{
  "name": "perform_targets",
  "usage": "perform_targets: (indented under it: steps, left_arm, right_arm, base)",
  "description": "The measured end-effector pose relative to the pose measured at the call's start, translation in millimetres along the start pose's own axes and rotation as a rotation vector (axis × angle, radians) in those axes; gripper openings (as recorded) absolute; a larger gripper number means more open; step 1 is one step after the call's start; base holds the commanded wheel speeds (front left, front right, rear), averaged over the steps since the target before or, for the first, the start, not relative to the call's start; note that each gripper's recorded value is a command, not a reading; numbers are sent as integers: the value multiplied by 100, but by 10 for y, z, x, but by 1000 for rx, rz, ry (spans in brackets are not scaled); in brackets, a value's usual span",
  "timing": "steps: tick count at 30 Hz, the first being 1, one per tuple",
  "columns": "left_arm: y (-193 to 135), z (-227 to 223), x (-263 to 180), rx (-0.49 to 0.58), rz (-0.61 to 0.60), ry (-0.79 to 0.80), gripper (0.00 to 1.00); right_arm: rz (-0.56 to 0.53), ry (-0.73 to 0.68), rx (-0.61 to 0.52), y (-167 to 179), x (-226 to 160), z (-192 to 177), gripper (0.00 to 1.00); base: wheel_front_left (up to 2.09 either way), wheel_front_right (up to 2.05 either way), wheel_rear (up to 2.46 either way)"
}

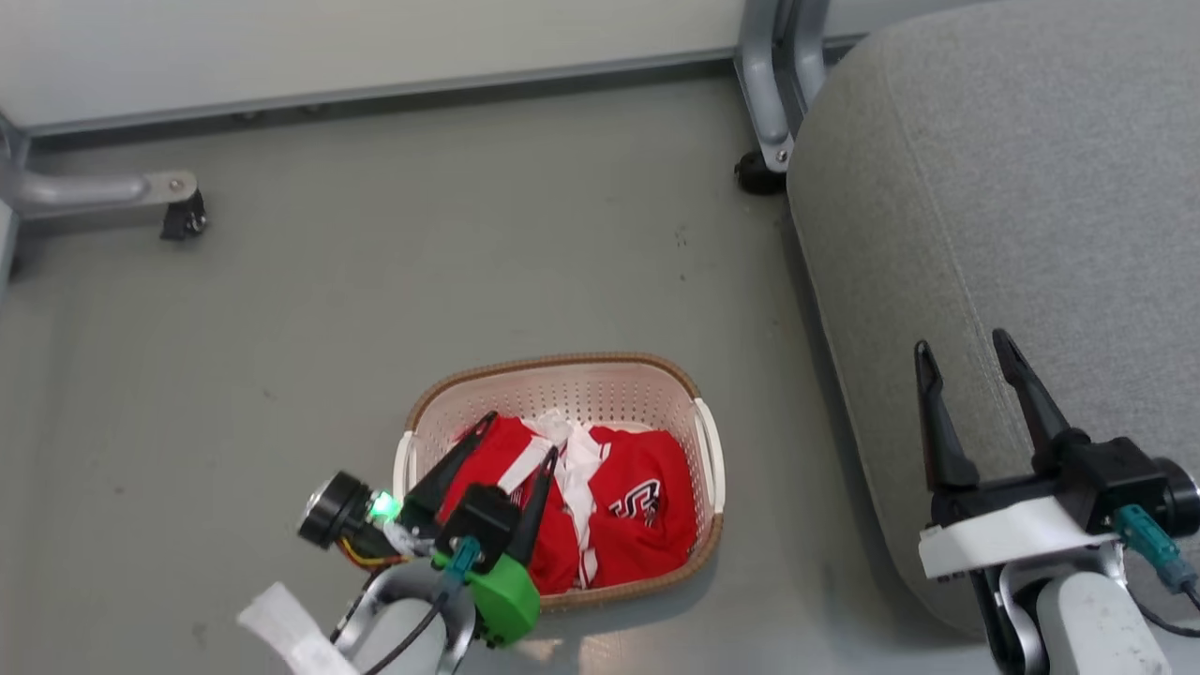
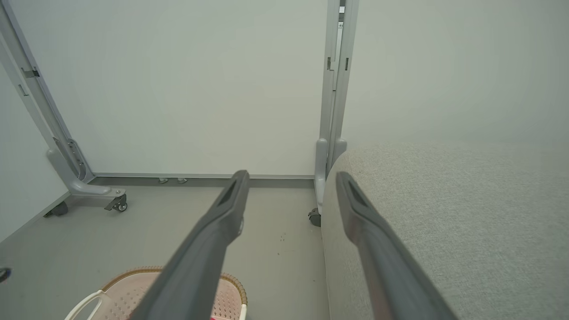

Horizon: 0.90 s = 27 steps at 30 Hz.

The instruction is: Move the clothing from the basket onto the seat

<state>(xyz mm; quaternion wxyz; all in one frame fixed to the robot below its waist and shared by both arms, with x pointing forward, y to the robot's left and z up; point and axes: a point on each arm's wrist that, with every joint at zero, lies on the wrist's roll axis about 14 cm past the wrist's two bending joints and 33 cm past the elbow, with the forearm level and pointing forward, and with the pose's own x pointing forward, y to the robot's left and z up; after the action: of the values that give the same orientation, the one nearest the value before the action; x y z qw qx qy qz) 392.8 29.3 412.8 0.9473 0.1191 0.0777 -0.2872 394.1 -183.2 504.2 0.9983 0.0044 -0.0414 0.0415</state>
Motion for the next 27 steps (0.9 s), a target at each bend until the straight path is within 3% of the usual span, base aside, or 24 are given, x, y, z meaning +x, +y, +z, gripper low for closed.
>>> perform_targets:
  steps: [5,15,27]
  left_arm:
    - [-2,-315,445,135,-117,94,100]
    - [-172,-1332,916,285,-399,392,100]
    - [-734,-2321,865,385,-707,603,100]
  right_arm:
    - [6,30,1,-46,291,-188,100]
    - [-18,120,18,-163,637,-724,100]
    - [-75,262,34,-337,679,-1413,100]
  base:
    - [0,0,0]
    - [0,0,0]
    - [0,0,0]
